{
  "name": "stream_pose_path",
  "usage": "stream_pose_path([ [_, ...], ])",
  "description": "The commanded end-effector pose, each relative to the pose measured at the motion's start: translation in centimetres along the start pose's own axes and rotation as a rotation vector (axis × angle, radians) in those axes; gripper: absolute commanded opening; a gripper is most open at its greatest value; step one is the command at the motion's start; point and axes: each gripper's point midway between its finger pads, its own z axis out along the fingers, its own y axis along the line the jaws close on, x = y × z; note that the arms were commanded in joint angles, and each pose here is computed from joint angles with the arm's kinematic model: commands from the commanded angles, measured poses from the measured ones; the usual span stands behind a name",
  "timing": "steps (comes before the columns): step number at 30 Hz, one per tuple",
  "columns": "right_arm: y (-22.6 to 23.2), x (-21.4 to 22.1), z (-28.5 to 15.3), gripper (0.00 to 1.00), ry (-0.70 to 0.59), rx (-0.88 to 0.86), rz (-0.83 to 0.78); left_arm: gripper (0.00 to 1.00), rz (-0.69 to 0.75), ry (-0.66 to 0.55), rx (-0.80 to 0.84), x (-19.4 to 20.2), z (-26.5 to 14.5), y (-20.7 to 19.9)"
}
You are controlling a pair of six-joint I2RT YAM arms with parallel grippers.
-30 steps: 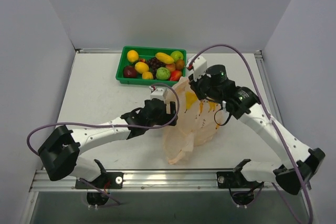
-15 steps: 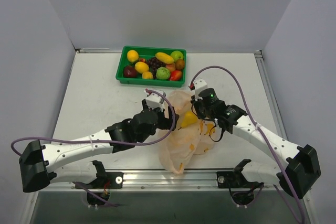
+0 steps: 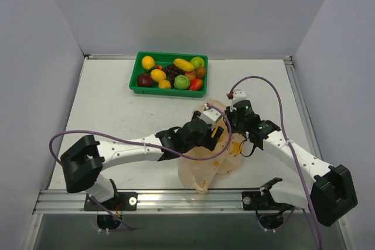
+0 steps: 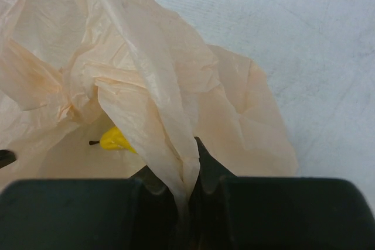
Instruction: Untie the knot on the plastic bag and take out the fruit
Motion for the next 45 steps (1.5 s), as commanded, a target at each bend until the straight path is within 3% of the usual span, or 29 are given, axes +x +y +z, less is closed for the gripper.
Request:
stream_pose_path([
  [1,0.4,0.2,0.0,0.03,-0.002,-0.044,0.080,0.82,0.032,-0.010,0.045,-1.0,2.3,-1.0],
  [12,0.8,2.5,0.8,0.03,0.062,-0.099,0.167,0.84,0.006,0.093,0.064,2.3,7.3,-0.2],
  [27,1.0,2.6,1.4,0.03,0.057,-0.110,0.166,0.82,-0.035,0.208,0.155,7.4,9.3,-1.2],
  [32,0.5,2.5,1.5,0.02,0.048,-0.093,0.170,0.68,-0.073,0.215,0.165,8.5,8.9,-1.2],
  [37,0.4,2.5,1.7,0.02,0.048,-0.091,0.179,0.68,-0.092,0.252,0.151,10.6,8.5,-0.7],
  [45,0.7,2.5,1.7,0.02,0.048,-0.107,0.187,0.79,-0.117,0.267,0.106,12.0,7.8,1.1],
])
